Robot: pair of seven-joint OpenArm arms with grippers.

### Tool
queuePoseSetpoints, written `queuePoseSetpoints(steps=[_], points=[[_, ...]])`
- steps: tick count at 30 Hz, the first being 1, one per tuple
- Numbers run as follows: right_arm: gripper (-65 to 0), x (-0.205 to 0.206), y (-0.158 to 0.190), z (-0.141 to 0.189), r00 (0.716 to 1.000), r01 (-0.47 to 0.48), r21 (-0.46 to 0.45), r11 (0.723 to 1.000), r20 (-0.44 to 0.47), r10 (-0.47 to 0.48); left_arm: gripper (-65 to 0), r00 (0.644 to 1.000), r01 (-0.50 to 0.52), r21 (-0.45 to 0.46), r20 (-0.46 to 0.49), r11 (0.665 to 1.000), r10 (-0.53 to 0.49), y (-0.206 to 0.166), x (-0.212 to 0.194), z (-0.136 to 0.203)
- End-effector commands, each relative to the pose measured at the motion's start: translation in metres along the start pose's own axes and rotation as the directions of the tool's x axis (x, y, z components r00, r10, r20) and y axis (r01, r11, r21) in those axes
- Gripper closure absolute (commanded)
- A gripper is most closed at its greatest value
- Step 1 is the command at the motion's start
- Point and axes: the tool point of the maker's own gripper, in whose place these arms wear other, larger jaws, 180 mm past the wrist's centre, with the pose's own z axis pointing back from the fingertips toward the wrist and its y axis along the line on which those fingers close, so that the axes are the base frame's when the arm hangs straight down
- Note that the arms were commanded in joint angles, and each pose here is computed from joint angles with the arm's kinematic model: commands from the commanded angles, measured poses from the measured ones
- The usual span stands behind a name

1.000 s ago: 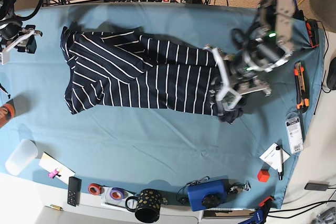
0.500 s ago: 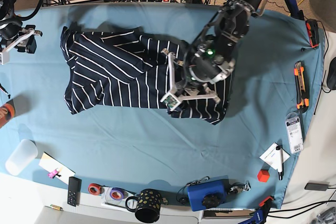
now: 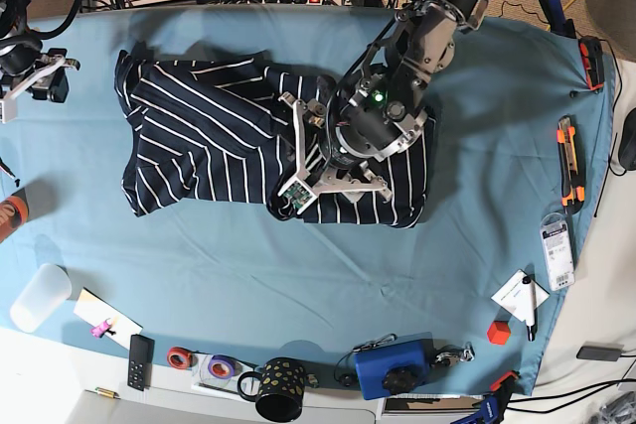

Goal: Layout the t-shirt on the table in an organized manner, then fold the t-shirt properly

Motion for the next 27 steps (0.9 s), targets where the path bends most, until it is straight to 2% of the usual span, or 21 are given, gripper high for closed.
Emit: queuePoseSetpoints(steps=[1,8,11,14,22,27], points=[[-21.4,0.015,-0.003,0.005,0.999,-0.023,-0.01,1.0,0.046,0.024,-36.3,0.996,0.006,0.016,0.085,1.0,-0.008,0.004,0.025,0.011],[-21.4,0.016,-0.003,0.005,0.998,-0.023,-0.01,1.0,0.057,0.024,-36.3,0.963,0.021,0.069,0.266,0.997,-0.039,0.01,0.065,0.047],[-21.4,0.016,-0.003,0.005,0.998,-0.023,-0.01,1.0,0.057,0.024,-36.3,0.963,0.018,0.188,0.262,0.982,-0.068,0.031,0.066,0.051],[-21.4,0.016,-0.003,0.005,0.998,-0.023,-0.01,1.0,0.057,0.024,-36.2,0.97,-0.053,0.276,0.243,0.96,-0.016,0.05,0.059,0.049],[-21.4,0.017,-0.003,0.005,0.998,-0.023,-0.01,1.0,0.059,0.024,-36.2,0.999,-0.031,0.231,0.036,0.972,0.023,0.043,0.006,-0.005],[-21.4,0.02,-0.003,0.005,0.997,-0.023,-0.01,1.0,0.074,0.024,-36.2,0.995,-0.098,0.089,0.0,0.991,0.099,0.017,-0.011,-0.026]])
